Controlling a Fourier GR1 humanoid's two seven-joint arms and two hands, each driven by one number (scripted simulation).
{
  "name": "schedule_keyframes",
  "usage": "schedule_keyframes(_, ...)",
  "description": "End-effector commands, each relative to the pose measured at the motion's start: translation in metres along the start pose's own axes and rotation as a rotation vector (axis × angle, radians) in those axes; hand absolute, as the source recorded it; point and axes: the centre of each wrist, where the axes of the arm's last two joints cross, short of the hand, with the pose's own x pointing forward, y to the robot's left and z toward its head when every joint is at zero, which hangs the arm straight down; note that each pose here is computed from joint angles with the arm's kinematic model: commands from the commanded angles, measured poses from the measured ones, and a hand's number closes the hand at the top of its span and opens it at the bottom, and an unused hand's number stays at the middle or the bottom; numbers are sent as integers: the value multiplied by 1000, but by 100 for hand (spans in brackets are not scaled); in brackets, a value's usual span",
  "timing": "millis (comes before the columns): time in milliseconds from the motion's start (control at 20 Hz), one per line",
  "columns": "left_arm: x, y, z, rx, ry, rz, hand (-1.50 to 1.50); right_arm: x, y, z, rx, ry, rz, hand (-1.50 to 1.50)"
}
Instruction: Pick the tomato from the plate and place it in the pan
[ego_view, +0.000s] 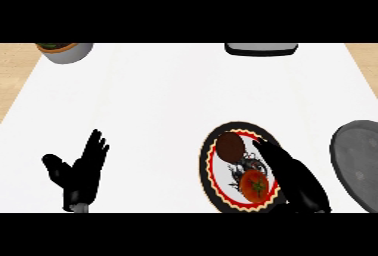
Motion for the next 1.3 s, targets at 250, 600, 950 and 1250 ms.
schedule_keyframes(250,-4,-7,15,-4,10,12,0,-3,13,-3,-71,-15,-12,-150)
schedule_keyframes(600,-22,20,17,-25,15,1,0,-15,40,-31,0,-20,-32,150)
schedule_keyframes(950,23,11,-9,-6,-1,8,0,-6,43,-55,-110,-152,59,150)
schedule_keyframes(1250,11,10,-2,4,4,12,0,-33,56,-28,-129,-148,77,150)
